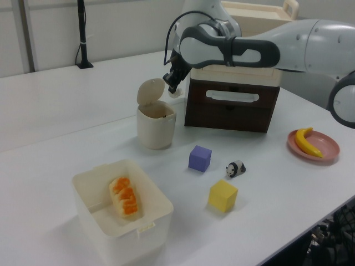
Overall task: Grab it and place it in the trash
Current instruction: 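Carry the paper over the cream trash bin and open the gripper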
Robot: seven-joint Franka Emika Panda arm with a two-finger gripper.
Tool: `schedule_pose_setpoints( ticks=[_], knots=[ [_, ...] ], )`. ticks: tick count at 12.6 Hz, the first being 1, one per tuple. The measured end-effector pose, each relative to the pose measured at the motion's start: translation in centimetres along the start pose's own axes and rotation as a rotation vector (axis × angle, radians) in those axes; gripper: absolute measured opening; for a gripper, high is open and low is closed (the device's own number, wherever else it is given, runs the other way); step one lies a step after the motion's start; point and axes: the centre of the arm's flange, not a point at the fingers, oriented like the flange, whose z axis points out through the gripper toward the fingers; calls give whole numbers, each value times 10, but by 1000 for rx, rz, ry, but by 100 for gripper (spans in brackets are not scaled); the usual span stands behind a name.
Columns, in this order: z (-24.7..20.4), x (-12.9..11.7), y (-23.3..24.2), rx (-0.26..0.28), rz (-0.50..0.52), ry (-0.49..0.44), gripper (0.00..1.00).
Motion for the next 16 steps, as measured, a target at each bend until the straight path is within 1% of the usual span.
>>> schedule_pose_setpoints(
  ticks=[4, 9, 10, 11, 12, 13, 14, 15, 16],
  knots=[
    [28, 4, 9, 3, -58, 52, 2],
    [40, 7, 11, 4, -76, 90, 2],
    [41, 7, 10, 5, -77, 91, 4],
    [41, 8, 9, 7, -82, 91, 17],
    [41, 8, 7, 10, -87, 92, 28],
    [41, 9, 3, 12, -100, 93, 29],
    [41, 10, 1, 15, -106, 94, 32],
    [42, 10, -4, 20, -112, 93, 33],
    [44, 12, -13, 27, -123, 92, 43]
  ],
)
